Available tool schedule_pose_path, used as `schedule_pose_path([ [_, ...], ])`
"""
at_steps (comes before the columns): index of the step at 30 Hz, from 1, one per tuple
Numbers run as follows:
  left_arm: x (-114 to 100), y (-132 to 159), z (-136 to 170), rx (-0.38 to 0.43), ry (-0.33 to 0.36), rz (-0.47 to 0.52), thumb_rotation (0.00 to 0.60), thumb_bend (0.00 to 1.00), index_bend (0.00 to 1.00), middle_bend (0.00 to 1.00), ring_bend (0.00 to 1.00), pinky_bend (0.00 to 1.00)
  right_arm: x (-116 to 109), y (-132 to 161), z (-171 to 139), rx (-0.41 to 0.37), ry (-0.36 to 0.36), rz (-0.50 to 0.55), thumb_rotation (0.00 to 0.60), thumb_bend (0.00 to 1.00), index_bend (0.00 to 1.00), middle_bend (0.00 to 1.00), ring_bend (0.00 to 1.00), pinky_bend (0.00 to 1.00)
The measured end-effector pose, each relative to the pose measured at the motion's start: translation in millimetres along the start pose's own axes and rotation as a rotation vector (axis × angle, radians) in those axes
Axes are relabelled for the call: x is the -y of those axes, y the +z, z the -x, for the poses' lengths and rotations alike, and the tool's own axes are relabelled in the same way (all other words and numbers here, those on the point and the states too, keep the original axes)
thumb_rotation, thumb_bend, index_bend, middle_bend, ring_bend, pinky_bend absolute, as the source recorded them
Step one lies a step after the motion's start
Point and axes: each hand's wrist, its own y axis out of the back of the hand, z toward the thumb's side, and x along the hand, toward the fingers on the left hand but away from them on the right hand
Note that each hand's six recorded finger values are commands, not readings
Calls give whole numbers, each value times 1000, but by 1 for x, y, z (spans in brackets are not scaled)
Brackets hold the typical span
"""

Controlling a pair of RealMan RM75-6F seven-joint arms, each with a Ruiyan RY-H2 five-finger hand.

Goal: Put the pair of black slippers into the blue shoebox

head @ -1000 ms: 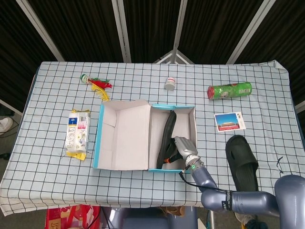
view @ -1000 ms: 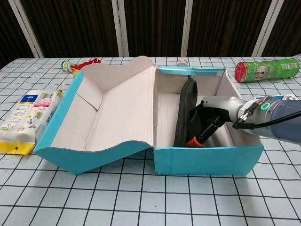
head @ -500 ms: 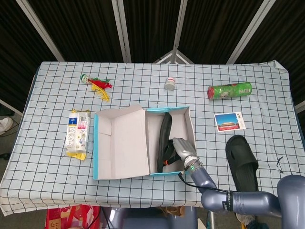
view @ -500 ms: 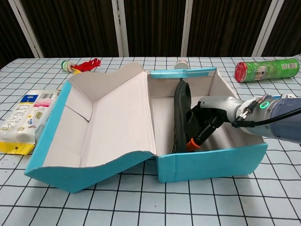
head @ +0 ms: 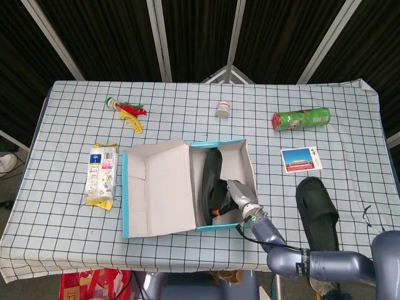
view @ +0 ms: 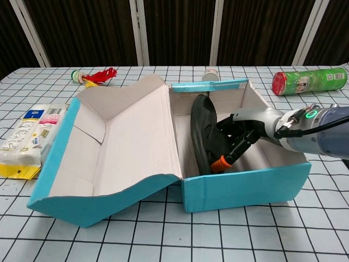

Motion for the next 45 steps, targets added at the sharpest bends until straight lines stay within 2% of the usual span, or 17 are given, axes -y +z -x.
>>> schedule_pose_path([
  [11, 0, 0, 1, 2, -2, 1, 600, 385, 97, 8, 52, 102, -3, 5, 0, 15, -6, 118, 600, 353, 256, 215, 189, 64],
  [23, 0, 0, 0, 1, -4, 2, 600, 385, 98, 8, 52, 102, -1, 8, 1, 58, -3, 112, 600, 328, 165, 98, 116, 12],
  [37, 0, 0, 1, 4, -5, 2, 600, 385, 99, 8, 52, 102, -17, 6, 1, 142, -124, 190, 600, 327, 165, 95, 115, 11],
  [45, 1, 0, 0, 0, -8, 0, 600, 385, 99, 8, 52, 102, -17, 6, 3, 182, -161, 205, 600, 327, 165, 95, 115, 11],
])
